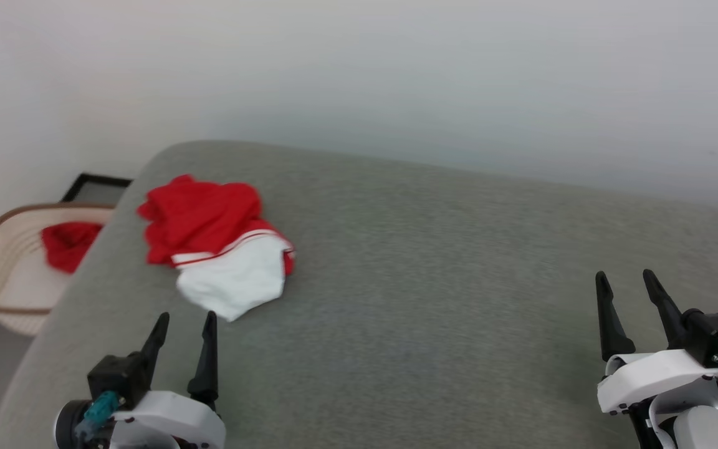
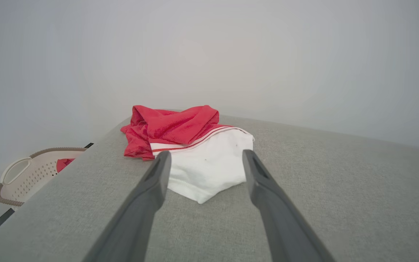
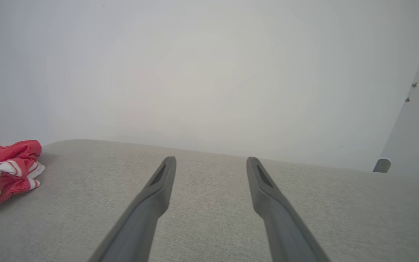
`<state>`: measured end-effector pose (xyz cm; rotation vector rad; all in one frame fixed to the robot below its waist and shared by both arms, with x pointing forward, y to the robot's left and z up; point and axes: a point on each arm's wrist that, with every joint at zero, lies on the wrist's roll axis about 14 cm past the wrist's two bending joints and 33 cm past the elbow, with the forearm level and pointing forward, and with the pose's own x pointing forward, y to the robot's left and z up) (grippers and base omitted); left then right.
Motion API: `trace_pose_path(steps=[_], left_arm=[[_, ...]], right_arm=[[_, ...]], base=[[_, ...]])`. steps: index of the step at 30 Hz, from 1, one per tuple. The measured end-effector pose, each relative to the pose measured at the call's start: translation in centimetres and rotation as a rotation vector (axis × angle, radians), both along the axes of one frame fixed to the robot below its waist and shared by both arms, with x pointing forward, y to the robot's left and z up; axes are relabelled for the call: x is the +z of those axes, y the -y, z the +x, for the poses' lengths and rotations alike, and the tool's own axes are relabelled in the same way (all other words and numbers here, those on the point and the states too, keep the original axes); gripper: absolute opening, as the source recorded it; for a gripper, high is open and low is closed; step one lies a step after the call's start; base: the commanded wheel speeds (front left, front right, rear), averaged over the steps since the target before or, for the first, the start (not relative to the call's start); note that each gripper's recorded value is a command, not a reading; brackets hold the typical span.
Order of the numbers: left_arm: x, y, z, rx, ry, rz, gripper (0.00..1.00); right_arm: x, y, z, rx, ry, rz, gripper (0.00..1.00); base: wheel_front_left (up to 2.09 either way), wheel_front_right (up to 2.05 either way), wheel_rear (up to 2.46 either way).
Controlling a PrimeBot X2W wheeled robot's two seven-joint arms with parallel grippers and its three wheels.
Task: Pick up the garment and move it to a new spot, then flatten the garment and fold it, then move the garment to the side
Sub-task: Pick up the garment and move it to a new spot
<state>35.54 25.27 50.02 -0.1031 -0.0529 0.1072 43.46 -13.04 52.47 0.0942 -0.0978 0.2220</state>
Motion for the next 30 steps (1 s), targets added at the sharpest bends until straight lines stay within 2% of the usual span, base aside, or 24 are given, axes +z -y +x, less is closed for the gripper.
trace_pose_path(steps=[10, 16, 21, 25, 30], left_arm=[[-0.4, -6.0, -6.2, 0.217, -0.003, -0.015, 1.00], [0.1, -10.3, -11.4, 0.408, 0.020, -0.026, 1.00], [-0.2, -12.1, -15.1, 0.540, 0.020, -0.038, 1.00], [-0.4, -13.0, -17.5, 0.626, 0.017, -0.055, 1.00], [-0.5, -12.7, -18.7, 0.662, 0.020, -0.066, 1.00]], right_arm=[[-0.5, -9.1, 1.3, 0.230, -0.018, 0.003, 1.00], [0.8, -18.3, 0.6, 0.465, 0.011, 0.000, 1.00], [0.5, -23.7, -0.3, 0.617, -0.007, -0.005, 1.00], [0.1, -26.4, -0.8, 0.698, -0.023, -0.006, 1.00], [-0.7, -27.1, -1.3, 0.735, -0.052, -0.011, 1.00]], base=[[0.00, 0.00, 0.00], [0.00, 0.00, 0.00], [0.00, 0.00, 0.00], [-0.14, -0.14, -0.14], [-0.21, -0.21, -0.21]])
